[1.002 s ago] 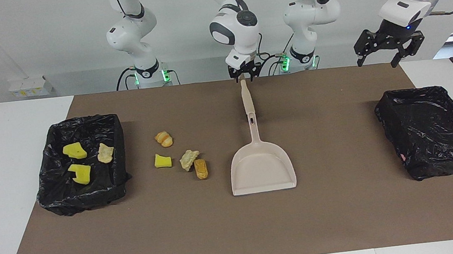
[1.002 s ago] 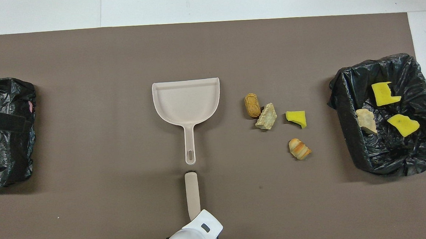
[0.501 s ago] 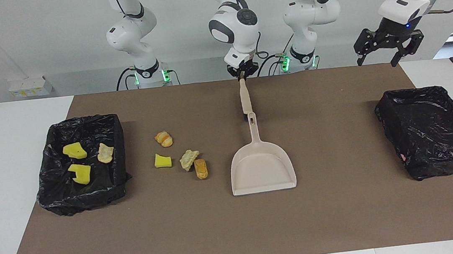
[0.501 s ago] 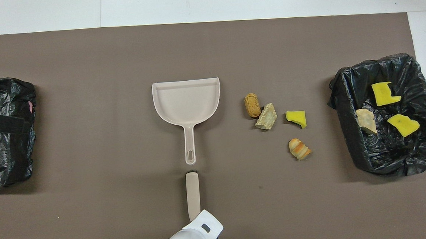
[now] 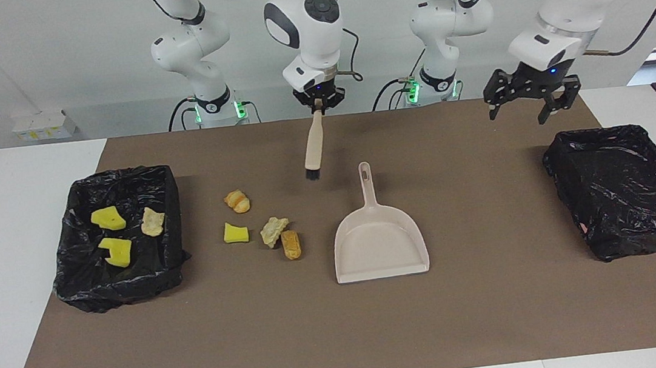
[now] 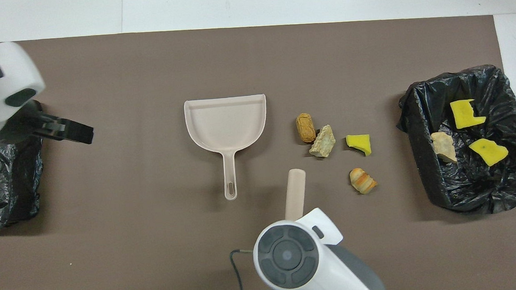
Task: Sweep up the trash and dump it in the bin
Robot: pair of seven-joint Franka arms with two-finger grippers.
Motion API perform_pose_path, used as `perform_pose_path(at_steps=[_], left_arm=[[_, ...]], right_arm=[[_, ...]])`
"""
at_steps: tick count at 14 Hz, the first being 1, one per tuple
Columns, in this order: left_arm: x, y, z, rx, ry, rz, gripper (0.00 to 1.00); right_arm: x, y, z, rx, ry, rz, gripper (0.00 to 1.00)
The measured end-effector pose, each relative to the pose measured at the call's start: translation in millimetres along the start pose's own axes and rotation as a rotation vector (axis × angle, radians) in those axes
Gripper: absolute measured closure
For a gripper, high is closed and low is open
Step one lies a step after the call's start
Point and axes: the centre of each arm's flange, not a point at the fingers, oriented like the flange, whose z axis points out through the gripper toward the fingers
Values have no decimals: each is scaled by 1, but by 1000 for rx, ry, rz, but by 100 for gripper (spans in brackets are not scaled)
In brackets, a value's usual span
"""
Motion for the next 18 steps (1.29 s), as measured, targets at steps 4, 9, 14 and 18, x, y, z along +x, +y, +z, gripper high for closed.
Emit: perform_pose_path(at_steps=[4, 9, 14, 18], left_arm=[[25, 87, 55, -7, 15, -22, 0], [36, 185, 166, -11, -9, -92, 0], [16, 228, 258, -2, -45, -69, 0], [10, 232, 270, -6, -31, -61, 11]], right_arm=[[81, 61, 19, -85, -19, 159, 74], [141, 151, 63, -133, -135, 232, 74], [136, 171, 117, -73, -96, 151, 74], [127, 143, 117, 15, -88, 26, 74]])
